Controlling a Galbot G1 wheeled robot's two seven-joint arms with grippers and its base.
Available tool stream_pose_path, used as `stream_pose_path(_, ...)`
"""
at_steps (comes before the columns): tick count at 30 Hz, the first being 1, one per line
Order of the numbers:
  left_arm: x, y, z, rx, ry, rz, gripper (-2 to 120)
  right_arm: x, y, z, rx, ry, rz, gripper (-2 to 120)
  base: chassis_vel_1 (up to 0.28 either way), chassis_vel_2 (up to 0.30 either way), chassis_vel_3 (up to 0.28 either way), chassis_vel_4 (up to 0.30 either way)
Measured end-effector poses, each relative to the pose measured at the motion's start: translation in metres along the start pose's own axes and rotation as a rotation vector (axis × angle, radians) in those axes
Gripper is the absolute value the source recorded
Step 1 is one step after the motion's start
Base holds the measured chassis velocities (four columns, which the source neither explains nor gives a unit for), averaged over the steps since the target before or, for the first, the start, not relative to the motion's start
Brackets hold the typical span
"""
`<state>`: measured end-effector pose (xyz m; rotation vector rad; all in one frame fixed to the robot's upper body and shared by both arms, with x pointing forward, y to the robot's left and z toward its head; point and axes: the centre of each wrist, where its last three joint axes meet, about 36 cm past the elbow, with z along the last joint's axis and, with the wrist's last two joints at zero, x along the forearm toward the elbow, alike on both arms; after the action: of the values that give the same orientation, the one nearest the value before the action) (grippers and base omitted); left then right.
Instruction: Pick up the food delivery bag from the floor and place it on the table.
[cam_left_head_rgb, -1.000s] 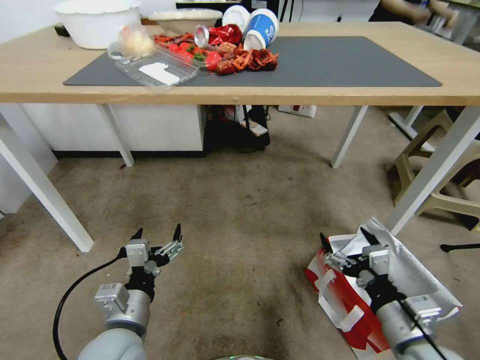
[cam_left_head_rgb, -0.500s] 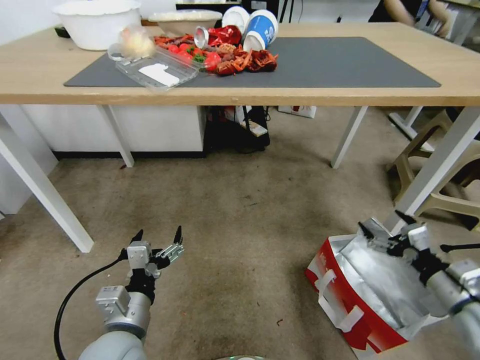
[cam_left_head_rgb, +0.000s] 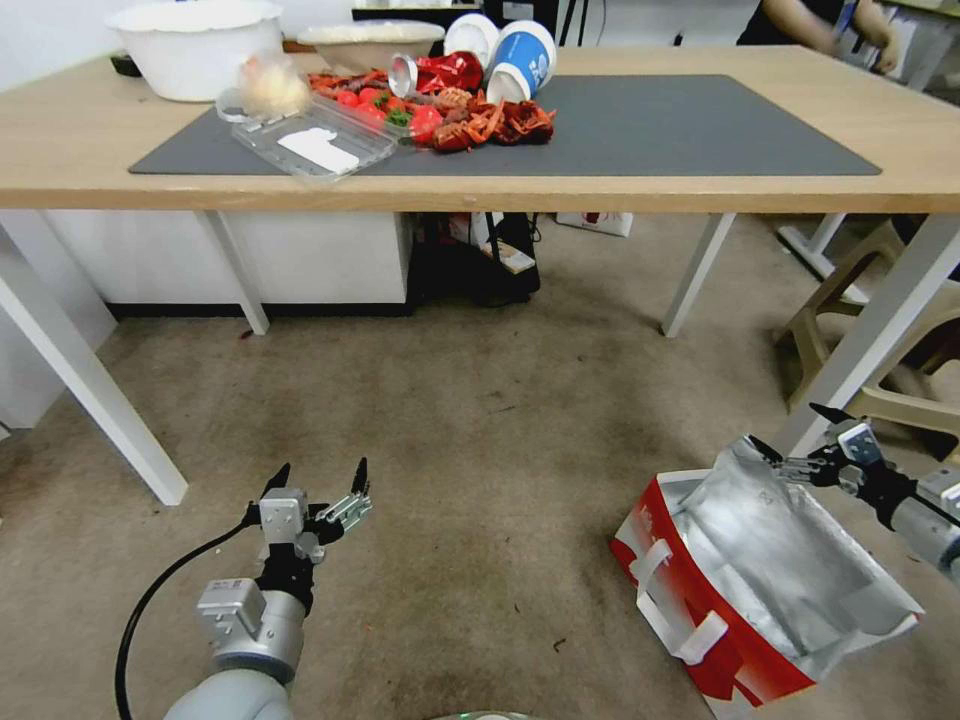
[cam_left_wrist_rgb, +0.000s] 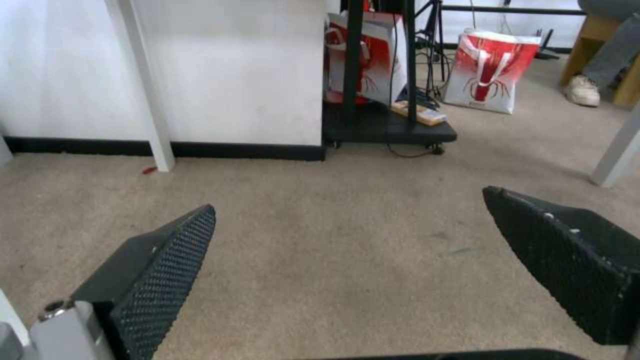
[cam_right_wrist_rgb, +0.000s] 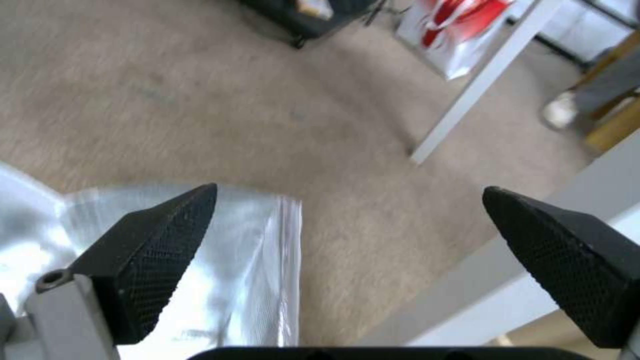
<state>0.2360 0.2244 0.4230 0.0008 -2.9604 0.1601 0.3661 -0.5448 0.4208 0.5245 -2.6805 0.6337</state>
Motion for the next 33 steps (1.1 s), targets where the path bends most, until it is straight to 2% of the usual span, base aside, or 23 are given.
stream_pose_path(4, -0.001, 0.003, 0.0, -0.004, -0.005, -0.014, 100, -0.004, -0.013, 0.014, 0.026, 0.016, -0.057, 100, 0.0, 0.0, 0.0, 0.0)
stream_pose_path(10, -0.001, 0.004, 0.003, 0.0, -0.001, -0.025, 100, -0.011, -0.018, 0.028, 0.043, 0.046, -0.114, 100, 0.0, 0.0, 0.0, 0.0)
stream_pose_path(15, 0.0, 0.0, 0.012, 0.006, 0.007, -0.032, 100, -0.026, -0.018, 0.037, 0.041, 0.053, -0.154, 100, 0.0, 0.0, 0.0, 0.0)
stream_pose_path(30, 0.001, 0.004, 0.018, -0.01, 0.014, -0.039, 100, -0.061, -0.007, 0.048, 0.048, 0.112, -0.207, 100, 0.0, 0.0, 0.0, 0.0)
stream_pose_path(33, 0.0, 0.004, 0.018, -0.01, 0.011, -0.04, 100, -0.062, -0.008, 0.049, 0.044, 0.124, -0.206, 94, 0.0, 0.0, 0.0, 0.0)
